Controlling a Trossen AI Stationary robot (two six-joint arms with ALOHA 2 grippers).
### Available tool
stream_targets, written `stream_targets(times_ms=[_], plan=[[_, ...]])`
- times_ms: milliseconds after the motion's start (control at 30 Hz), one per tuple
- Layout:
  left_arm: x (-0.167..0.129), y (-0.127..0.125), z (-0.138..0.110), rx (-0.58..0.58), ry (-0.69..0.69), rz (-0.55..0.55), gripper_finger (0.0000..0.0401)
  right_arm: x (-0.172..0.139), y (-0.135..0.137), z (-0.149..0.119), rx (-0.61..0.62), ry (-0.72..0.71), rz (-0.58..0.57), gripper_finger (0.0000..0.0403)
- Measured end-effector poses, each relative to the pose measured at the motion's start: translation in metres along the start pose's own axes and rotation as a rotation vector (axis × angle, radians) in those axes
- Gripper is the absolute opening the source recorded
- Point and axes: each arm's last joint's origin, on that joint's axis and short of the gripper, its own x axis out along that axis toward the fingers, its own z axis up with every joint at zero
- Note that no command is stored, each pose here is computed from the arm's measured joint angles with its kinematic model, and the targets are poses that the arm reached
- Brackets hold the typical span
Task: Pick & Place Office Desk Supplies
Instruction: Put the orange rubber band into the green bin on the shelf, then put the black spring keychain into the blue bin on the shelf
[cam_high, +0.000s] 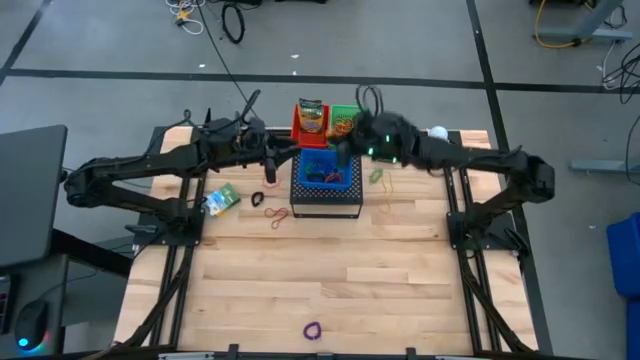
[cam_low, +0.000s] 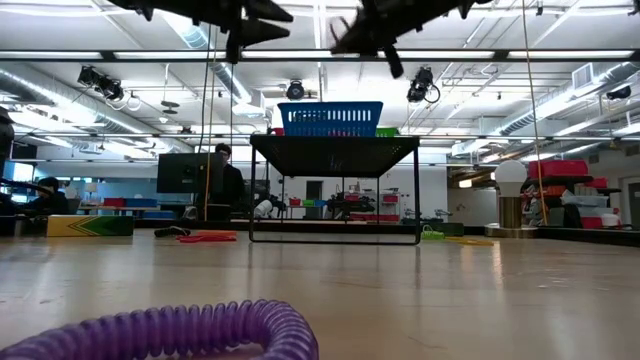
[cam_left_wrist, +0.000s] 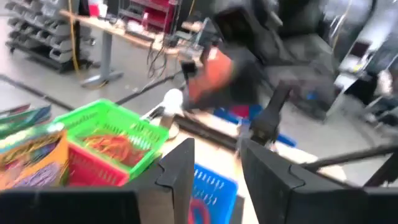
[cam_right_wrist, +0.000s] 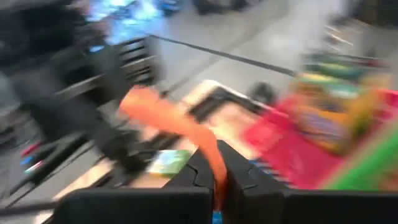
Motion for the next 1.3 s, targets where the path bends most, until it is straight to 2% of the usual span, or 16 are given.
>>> stream_targets(times_ms=[100,200,300,400,567,833,1100,1200,1300], plan=[[-0.001,0.001,-0.006,0.014,0.027,0.008,0.0122,-0.002,-0.034,0.016,0.061,0.045,-0.148,0.0004],[0.0,0.005,-0.021,0.011,0.032,0.029,0.0087,-0.002,-0.07,0.024,0.14,0.091,-0.251,0.0004],[0.0,0.009,-0.035,-0.016,-0.029,0.024,0.0047,0.009,-0.104,0.017,0.219,0.199,-0.3,0.0003],[-0.002,0.012,-0.049,-0.056,-0.087,0.007,0.0012,0.02,-0.123,0.008,0.282,0.313,-0.32,0.0005],[-0.005,0.014,-0.055,-0.1,-0.138,-0.011,0.0009,0.024,-0.12,0.008,0.244,0.356,-0.351,0.0033],[-0.005,0.014,-0.055,-0.104,-0.141,0.005,0.0011,0.025,-0.117,0.009,0.207,0.334,-0.372,0.0122],[-0.005,0.015,-0.055,-0.081,-0.141,0.022,0.0011,0.027,-0.11,0.013,0.023,0.255,-0.423,0.0226],[-0.005,0.015,-0.055,-0.09,-0.141,0.03,0.0011,0.027,-0.108,0.016,-0.006,0.235,-0.411,0.0242],[-0.005,0.016,-0.056,-0.089,-0.139,0.058,0.0011,0.017,-0.105,0.022,-0.027,0.213,-0.429,0.0232]])
